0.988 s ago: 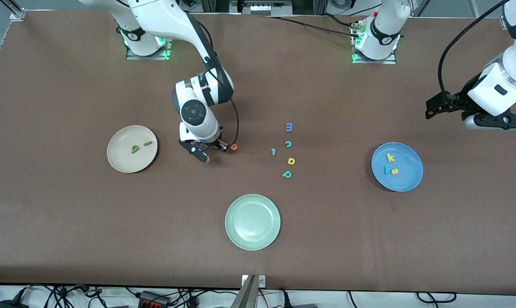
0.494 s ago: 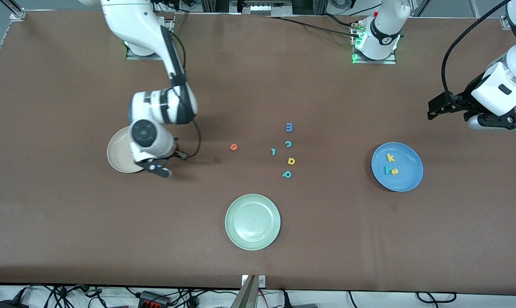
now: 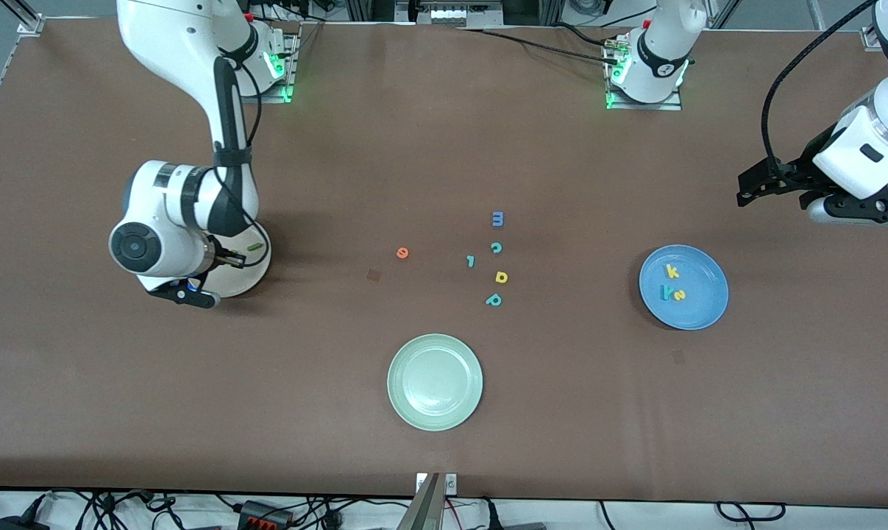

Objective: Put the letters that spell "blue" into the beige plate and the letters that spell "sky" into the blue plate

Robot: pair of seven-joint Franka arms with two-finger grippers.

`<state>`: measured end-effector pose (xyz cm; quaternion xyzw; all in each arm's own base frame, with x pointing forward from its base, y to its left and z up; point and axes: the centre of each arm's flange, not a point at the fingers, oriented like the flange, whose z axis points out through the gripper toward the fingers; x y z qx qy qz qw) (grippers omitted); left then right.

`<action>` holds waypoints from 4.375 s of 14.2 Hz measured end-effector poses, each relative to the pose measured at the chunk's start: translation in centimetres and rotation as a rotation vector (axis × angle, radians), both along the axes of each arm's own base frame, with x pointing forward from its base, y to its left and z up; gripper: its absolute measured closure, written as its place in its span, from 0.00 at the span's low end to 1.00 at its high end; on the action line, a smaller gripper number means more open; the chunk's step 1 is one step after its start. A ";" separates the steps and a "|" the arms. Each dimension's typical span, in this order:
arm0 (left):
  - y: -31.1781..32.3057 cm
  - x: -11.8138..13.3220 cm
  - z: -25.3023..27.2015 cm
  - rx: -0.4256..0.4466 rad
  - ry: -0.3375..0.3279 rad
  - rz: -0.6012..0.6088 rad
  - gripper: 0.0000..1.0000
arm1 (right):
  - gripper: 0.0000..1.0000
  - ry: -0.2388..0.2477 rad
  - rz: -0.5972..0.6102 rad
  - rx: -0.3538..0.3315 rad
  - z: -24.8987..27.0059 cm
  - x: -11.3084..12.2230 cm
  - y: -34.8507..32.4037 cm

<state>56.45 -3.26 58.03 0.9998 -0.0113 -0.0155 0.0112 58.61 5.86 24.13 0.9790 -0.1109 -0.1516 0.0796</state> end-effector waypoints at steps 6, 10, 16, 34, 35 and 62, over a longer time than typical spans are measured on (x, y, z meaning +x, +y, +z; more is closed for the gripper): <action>-0.1 0.0 0.0 0.000 0.000 -0.002 0.00 | 0.74 0.058 -0.002 0.027 -3.4 -2.2 -4.0; -0.1 0.0 0.0 0.000 -0.001 -0.002 0.00 | 0.70 0.058 -0.014 0.071 -5.3 -2.2 -6.0; -0.3 0.0 0.0 0.000 -0.001 -0.007 0.00 | 0.16 -0.031 0.030 0.092 -2.5 0.8 -0.8; -0.6 -0.2 0.0 0.001 0.015 -0.012 0.00 | 0.26 -0.257 -0.147 0.126 -4.6 -5.4 36.1; -0.6 -0.2 0.0 0.001 0.015 -0.012 0.00 | 0.26 -0.254 -0.149 0.124 -5.1 -5.7 36.3; -1.1 -0.4 0.0 0.002 0.028 -0.021 0.00 | 0.72 -0.243 -0.098 0.074 -3.1 -2.2 31.1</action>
